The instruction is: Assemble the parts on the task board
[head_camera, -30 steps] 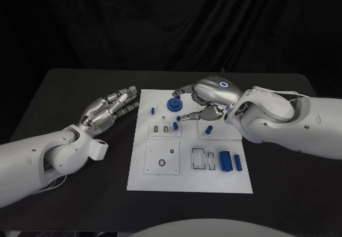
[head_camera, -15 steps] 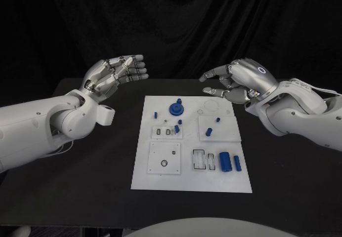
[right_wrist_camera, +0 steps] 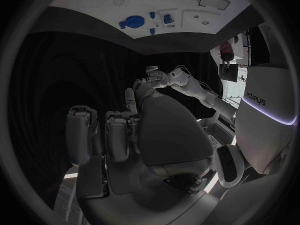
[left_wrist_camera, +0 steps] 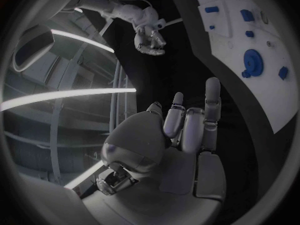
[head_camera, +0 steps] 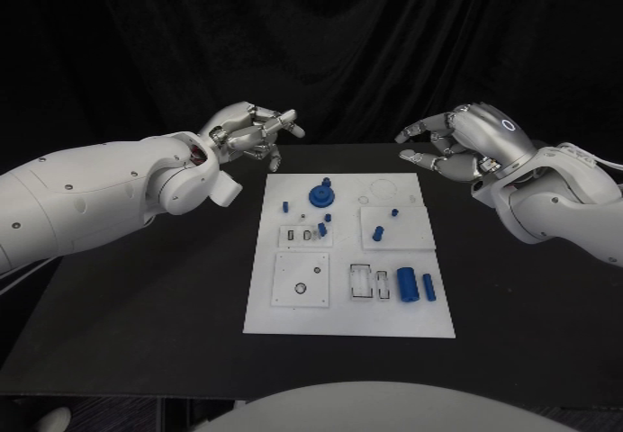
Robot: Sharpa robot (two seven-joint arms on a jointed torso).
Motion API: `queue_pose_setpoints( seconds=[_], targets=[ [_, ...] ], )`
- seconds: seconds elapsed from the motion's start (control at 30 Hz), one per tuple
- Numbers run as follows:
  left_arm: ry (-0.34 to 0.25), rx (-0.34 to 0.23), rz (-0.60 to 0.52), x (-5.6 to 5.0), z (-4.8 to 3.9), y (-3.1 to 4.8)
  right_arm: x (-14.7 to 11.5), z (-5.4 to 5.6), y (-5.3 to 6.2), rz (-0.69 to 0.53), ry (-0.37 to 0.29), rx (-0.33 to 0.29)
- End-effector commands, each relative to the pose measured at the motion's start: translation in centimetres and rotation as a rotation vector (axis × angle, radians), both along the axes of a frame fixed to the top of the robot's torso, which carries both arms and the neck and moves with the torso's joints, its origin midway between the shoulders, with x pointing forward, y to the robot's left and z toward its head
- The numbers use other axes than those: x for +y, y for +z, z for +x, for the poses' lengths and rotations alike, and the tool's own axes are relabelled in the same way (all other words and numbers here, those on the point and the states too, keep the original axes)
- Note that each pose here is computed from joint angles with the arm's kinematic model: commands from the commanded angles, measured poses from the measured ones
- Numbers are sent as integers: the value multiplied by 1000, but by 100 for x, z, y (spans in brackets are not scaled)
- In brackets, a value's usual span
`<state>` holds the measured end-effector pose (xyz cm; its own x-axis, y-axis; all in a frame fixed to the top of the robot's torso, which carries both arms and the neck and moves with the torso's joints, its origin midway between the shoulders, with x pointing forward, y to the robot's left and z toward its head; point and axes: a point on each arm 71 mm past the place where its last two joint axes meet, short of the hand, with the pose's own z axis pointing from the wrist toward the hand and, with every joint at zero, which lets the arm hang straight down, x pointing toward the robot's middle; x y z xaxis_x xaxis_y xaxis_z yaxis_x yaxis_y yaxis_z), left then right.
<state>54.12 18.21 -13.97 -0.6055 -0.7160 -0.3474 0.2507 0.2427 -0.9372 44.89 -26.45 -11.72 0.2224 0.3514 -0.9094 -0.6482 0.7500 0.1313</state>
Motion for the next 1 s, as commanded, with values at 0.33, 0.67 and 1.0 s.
queue_pose_setpoints(
  seconds=[0.33,0.67,1.0],
  targets=[
    [63,-110,740,-285,-239,-221,-93,36,-156,-6,-56,78],
    [67,-30,895,-446,-362,-300,-85,71,-189,-14,-71,101],
    [85,38,990,-497,-413,-353,-70,95,-203,-16,-84,115]
  ],
)
